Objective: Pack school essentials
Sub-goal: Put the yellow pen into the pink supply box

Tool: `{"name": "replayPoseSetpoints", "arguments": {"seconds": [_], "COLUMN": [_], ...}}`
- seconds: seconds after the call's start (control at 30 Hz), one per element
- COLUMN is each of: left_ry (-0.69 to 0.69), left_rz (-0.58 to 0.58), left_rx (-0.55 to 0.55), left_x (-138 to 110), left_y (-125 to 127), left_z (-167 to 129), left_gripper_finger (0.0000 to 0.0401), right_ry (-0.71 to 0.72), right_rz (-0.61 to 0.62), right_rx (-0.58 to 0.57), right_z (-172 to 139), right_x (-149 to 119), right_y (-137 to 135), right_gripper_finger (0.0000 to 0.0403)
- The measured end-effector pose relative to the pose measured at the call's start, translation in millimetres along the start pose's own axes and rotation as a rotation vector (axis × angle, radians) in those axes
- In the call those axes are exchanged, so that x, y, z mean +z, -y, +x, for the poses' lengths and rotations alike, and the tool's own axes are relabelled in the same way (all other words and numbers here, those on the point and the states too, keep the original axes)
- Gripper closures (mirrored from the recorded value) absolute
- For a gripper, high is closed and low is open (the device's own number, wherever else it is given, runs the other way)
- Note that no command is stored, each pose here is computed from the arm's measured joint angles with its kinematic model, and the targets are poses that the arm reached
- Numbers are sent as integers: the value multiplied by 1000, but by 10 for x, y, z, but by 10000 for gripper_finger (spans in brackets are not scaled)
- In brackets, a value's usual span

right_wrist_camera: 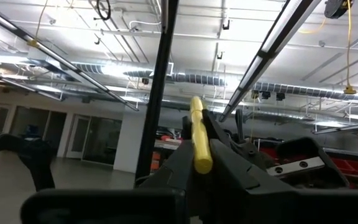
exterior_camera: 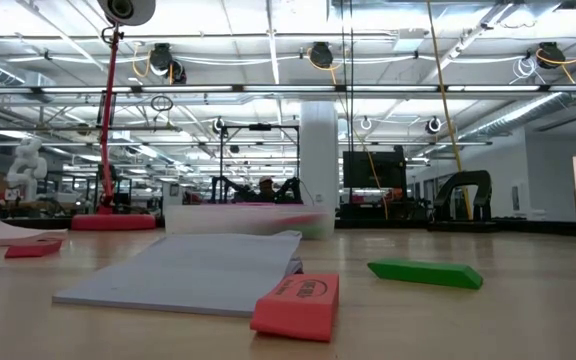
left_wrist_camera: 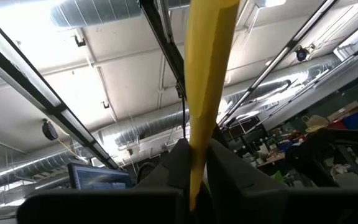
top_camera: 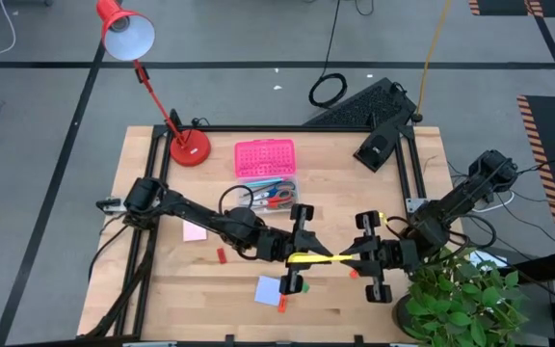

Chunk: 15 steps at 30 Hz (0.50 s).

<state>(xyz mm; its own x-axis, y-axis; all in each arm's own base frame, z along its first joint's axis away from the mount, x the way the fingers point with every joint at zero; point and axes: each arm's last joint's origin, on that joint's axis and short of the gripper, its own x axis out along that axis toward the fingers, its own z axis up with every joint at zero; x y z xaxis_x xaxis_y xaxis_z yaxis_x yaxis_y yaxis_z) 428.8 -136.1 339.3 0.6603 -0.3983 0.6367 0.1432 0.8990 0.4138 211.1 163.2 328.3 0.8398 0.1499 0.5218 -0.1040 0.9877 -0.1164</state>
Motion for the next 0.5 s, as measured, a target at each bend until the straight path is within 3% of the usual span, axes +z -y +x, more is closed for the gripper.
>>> {"name": "replayPoseSetpoints", "arguments": {"seconds": [0.3,0.5], "left_ry": [-6,-193], "left_rz": [-54,-97], "left_rx": [-12,-33], "left_x": [11,181], "left_y": [-4,-156], "left_z": [3,52], "left_gripper_finger": [358,367], "right_ry": [-54,-151], "right_rz": [-5,-74], "right_rx": [-92,-197], "right_z": [-51,-114], "right_x": [47,86], "right_y": [-43,-76], "right_gripper_finger": [258,191]}}
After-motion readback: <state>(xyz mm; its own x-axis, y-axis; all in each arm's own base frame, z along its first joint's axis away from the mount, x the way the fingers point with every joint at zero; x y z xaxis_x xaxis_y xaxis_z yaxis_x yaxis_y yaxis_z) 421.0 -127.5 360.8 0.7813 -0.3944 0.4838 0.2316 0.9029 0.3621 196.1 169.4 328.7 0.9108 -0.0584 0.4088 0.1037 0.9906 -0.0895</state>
